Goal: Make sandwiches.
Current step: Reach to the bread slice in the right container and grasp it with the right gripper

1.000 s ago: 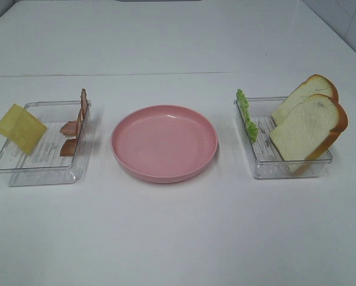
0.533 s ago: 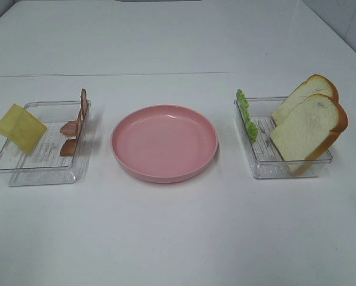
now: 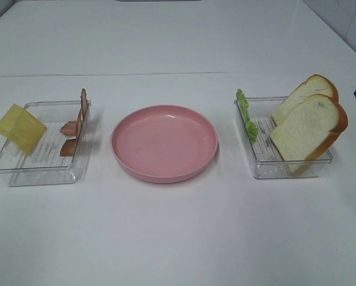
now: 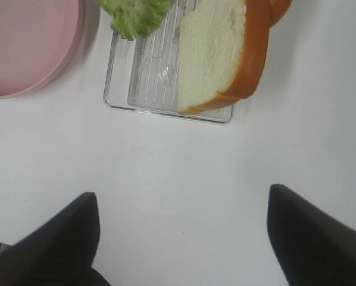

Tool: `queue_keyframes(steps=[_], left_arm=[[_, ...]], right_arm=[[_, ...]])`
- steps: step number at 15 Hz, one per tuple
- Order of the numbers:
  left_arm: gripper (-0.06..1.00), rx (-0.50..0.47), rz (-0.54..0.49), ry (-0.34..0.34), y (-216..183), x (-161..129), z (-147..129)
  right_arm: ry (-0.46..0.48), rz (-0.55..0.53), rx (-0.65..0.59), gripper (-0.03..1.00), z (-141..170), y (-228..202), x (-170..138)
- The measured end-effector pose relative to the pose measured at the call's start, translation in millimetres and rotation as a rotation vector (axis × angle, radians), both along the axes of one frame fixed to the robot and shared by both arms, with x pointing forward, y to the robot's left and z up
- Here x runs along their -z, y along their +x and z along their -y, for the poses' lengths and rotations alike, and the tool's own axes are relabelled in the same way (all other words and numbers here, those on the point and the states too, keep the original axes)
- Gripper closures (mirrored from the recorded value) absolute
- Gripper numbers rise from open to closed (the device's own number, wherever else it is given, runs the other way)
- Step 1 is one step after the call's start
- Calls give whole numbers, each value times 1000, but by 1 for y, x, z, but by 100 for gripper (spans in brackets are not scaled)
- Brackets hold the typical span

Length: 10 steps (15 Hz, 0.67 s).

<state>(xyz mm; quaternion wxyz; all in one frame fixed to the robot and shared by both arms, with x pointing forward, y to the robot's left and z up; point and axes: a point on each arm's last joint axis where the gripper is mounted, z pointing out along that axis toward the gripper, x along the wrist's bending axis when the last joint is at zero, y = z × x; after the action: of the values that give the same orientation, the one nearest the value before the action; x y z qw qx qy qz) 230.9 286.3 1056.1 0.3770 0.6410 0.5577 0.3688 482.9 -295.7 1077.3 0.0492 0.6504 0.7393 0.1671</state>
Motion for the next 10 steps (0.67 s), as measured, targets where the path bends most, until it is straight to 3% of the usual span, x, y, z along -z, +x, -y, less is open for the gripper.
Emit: queue_keyframes(steps=[5, 10], left_arm=[[-5, 0, 0, 0, 0, 0, 0], [-5, 0, 0, 0, 0, 0, 0]], right_arm=[[59, -92, -30, 21, -3, 42, 18], [61, -172, -38, 21, 0, 73, 45]])
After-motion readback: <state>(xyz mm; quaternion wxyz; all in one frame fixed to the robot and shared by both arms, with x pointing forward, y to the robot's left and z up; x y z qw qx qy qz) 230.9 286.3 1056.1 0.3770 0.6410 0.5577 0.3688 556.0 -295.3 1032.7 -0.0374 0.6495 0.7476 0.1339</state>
